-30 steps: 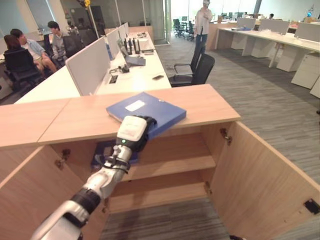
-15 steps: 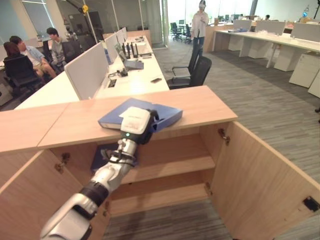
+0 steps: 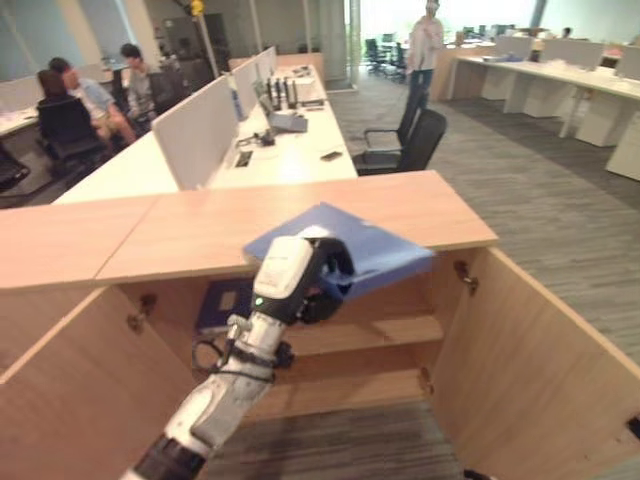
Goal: Put the empty folder in the office cabinet
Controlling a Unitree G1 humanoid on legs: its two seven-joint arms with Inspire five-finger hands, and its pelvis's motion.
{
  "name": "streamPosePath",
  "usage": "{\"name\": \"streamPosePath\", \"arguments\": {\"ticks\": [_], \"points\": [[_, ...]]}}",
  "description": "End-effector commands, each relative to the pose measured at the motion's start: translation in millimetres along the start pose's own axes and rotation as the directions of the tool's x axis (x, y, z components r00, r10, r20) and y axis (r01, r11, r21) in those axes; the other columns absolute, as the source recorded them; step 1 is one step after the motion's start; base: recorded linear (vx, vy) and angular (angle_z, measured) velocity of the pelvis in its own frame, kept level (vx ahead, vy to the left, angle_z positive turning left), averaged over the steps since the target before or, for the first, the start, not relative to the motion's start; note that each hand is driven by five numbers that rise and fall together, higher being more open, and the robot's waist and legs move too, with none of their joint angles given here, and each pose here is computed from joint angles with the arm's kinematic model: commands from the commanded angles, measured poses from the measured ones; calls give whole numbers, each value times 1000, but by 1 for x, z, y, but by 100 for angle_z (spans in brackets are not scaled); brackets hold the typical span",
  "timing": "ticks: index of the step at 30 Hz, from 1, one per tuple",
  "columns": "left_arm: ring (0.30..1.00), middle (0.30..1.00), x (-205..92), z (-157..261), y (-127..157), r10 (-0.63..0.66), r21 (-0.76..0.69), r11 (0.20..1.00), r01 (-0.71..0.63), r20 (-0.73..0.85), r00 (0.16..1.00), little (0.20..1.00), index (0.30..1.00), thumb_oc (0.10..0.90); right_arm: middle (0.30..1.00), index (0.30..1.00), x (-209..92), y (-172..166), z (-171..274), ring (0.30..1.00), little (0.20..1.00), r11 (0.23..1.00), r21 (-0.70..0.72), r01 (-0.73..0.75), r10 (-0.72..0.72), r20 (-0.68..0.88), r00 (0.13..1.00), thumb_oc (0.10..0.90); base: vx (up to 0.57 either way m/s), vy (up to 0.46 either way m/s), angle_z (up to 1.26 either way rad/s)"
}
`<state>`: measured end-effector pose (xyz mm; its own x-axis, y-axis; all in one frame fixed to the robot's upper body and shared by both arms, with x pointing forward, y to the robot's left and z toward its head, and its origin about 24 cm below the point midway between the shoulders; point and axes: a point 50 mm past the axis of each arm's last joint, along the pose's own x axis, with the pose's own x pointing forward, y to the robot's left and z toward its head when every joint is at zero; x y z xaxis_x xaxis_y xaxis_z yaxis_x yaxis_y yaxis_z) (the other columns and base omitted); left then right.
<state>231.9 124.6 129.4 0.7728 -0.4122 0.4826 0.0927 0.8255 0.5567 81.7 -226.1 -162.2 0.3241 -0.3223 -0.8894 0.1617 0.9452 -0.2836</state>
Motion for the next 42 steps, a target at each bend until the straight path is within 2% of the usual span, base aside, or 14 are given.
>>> {"name": "streamPosePath", "arguments": {"ticks": [1, 2, 3, 4, 7, 8, 11, 14, 23, 25, 30, 35, 40, 42], "points": [[300, 300, 7, 1, 12, 39, -627, 778, -50, -31, 999, 300, 300, 400, 900, 900, 5, 6, 56, 900, 900, 998, 34, -56, 50, 156, 987, 800, -15, 1, 10], [300, 300, 6, 1, 12, 39, -628, 777, -49, -31, 999, 300, 300, 400, 900, 900, 5, 6, 56, 900, 900, 998, 34, -57, 51, 156, 986, 800, -21, -2, 5], [300, 300, 4, 2, 11, 19, -763, 645, -37, -32, 999, 300, 300, 400, 900, 900, 4, 9, 61, 900, 900, 995, 27, -95, 89, 172, 981, 800, 0, 0, 0], [300, 300, 3, 2, 11, 15, -807, 589, -36, -34, 999, 300, 300, 400, 900, 900, 3, 11, 64, 900, 900, 993, 27, -113, 106, 181, 978, 800, -21, -3, -5], [300, 300, 0, 2, 11, 5, -860, 509, -25, -26, 1000, 300, 300, 400, 900, 900, 2, 14, 66, 900, 900, 989, 27, -149, 140, 201, 970, 800, -3, 0, -1], [300, 300, -2, 0, 10, 3, -895, 445, -35, -37, 999, 300, 300, 400, 900, 900, 0, 17, 72, 900, 900, 984, 32, -173, 161, 232, 959, 800, 0, 0, 0], [300, 300, -6, -4, 9, 12, -922, 382, -64, -64, 998, 300, 300, 400, 900, 900, -5, 20, 85, 900, 900, 976, 55, -211, 184, 309, 933, 800, 0, 0, 0], [300, 300, -15, -13, 9, 30, -921, 366, -132, -130, 991, 300, 300, 400, 900, 900, -13, 18, 99, 900, 900, 969, 65, -240, 196, 398, 896, 800, 0, 0, 0], [300, 300, -65, -50, 18, 64, -758, 533, -375, -407, 911, 300, 300, 400, 900, 900, -42, -18, 138, 900, 900, 983, 37, -178, 115, 632, 766, 800, -1, 0, 0], [300, 300, -90, -62, 24, 72, -648, 620, -442, -513, 855, 300, 300, 400, 900, 900, -56, -42, 153, 900, 900, 997, 1, -77, 53, 711, 701, 800, 0, 0, 0], [300, 300, -113, -74, 45, 131, -415, 792, -448, -601, 788, 300, 300, 400, 900, 900, -83, -75, 182, 900, 900, 976, -98, 194, -31, 820, 572, 800, 0, 0, 0], [300, 300, -107, -77, 65, 194, -307, 849, -430, -577, 794, 300, 300, 400, 900, 900, -108, -85, 209, 900, 900, 931, -148, 334, -19, 894, 448, 800, 0, 0, 0], [300, 300, -72, -72, 63, 105, -415, 852, -319, -461, 881, 300, 300, 400, 900, 900, -132, -60, 239, 900, 900, 949, -215, 231, 134, 937, 323, 800, 0, 0, 0], [300, 300, -67, -72, 61, 79, -443, 847, -294, -442, 894, 300, 300, 400, 900, 900, -134, -55, 243, 900, 900, 952, -234, 198, 165, 936, 311, 800, 0, 0, 0]]}}
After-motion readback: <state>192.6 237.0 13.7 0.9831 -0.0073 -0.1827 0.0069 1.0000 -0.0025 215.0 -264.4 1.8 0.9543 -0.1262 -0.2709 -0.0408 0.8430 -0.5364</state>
